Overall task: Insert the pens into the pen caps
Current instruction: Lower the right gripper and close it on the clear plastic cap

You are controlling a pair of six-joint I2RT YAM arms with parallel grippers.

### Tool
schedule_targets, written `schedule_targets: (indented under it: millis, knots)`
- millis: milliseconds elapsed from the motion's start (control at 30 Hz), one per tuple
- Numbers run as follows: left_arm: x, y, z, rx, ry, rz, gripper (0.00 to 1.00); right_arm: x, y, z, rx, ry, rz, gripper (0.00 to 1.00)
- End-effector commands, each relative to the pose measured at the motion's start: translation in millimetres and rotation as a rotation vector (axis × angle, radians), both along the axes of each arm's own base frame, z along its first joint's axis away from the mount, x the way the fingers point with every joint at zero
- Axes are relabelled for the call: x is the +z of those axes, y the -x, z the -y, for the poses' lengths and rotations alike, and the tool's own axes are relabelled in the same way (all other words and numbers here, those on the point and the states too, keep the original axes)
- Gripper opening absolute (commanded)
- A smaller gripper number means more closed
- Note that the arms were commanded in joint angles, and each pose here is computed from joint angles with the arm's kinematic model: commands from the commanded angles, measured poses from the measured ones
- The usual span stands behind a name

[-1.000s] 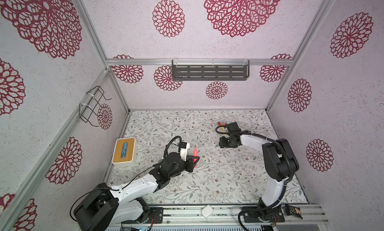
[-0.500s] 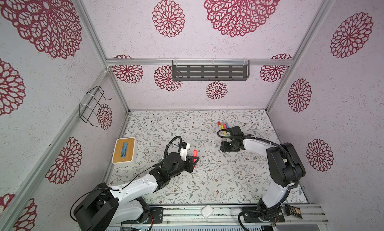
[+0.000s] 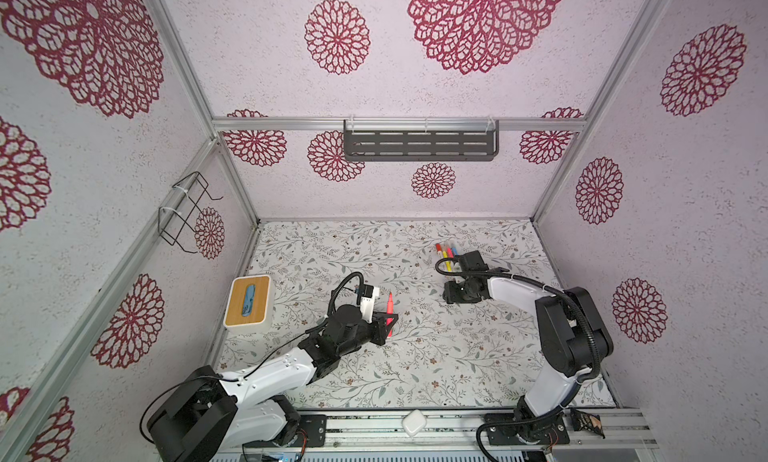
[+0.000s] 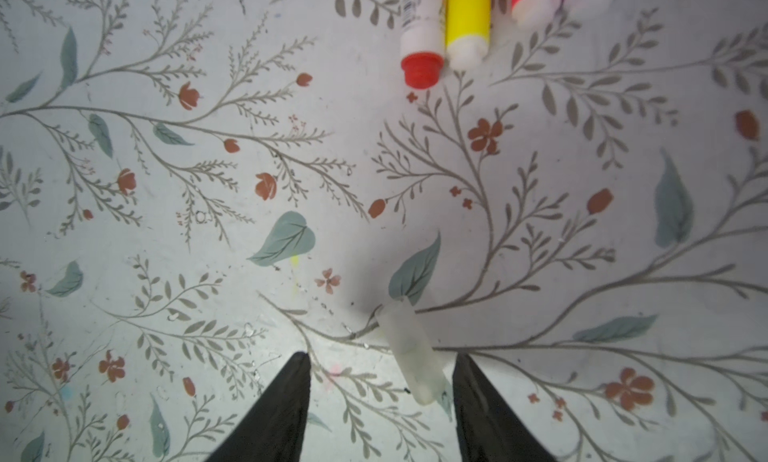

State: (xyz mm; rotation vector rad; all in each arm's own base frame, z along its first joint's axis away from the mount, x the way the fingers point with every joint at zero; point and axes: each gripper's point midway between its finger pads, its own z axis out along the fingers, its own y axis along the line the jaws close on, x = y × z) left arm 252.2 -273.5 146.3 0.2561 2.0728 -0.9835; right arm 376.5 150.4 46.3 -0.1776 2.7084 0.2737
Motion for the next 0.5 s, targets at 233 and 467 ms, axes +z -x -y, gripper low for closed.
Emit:
schedule_targets:
  millis: [233,467]
  knots:
    - [8.2,-1.7,0.0,-0.01,-0.002,0.022,0.0,-2.6,-7.2,6.2,0.079,0.101,-0.05,0.46]
    - [7.3,-3.7,-0.1,-0.005,-0.01,0.024,0.0,-10.1,-7.1,9.4,0.092,0.138,-0.077,0.43]
